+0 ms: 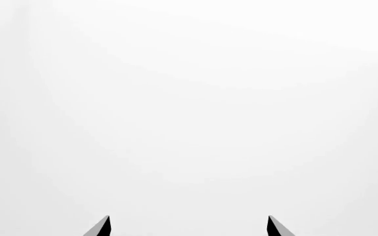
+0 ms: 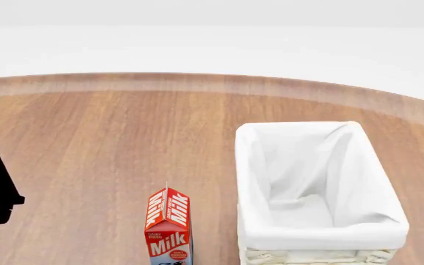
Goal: Pick up the alphabet soup and the tomato sauce, and put them in the basket.
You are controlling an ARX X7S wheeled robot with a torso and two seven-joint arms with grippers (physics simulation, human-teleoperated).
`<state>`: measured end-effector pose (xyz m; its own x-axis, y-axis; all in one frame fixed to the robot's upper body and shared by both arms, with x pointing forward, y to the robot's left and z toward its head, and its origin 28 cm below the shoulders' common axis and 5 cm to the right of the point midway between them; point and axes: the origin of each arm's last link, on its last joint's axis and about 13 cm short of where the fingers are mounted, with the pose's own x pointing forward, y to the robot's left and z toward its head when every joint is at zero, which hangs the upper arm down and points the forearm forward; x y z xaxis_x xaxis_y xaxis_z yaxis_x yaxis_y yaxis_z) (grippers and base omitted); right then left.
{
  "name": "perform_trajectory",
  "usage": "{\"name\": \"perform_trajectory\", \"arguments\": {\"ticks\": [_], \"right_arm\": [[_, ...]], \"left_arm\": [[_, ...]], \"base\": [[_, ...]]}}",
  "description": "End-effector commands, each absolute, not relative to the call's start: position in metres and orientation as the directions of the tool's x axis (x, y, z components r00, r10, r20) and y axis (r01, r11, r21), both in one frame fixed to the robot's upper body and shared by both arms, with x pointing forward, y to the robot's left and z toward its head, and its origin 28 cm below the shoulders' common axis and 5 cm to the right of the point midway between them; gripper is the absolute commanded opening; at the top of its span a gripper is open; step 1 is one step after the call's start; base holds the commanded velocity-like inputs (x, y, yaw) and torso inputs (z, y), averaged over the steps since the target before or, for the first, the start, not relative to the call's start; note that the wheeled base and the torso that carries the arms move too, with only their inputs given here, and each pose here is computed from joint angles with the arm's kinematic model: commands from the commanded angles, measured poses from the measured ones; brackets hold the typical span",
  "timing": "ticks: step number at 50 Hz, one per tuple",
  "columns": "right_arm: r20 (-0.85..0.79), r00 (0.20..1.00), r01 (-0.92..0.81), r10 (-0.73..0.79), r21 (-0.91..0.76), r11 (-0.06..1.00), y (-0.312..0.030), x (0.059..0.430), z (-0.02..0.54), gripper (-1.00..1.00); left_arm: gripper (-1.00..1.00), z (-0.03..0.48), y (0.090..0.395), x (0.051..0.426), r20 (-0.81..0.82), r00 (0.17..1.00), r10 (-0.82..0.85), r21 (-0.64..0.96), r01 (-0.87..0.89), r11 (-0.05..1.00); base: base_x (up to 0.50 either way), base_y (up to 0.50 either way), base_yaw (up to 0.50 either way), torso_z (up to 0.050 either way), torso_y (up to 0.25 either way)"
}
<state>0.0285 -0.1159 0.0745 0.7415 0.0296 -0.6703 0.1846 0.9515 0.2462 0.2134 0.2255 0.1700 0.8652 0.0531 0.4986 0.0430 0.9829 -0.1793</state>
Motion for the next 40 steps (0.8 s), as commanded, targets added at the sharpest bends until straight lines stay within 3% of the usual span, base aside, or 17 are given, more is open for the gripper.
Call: {"name": "perform_trajectory", "arguments": {"ticks": [1,40], "right_arm": [[-0.680,0.733,0.188,0.033,0.250,0.950,-0.116,0.027,0.063,1.00],[-0.686,0.727,0.199,0.034,0.258,0.946,-0.119,0.038,0.049,1.00]], "left_arm": [[1.00,0.169,0.225,0.213,0.498,0.866,0.051,-0.177,0.044,0.983],[1.00,0.168,0.226,0.214,0.494,0.868,0.055,-0.181,0.041,0.983]], "base": [[0.00,0.00,0.00,0.000,0.000],[0.00,0.00,0.00,0.000,0.000]]}}
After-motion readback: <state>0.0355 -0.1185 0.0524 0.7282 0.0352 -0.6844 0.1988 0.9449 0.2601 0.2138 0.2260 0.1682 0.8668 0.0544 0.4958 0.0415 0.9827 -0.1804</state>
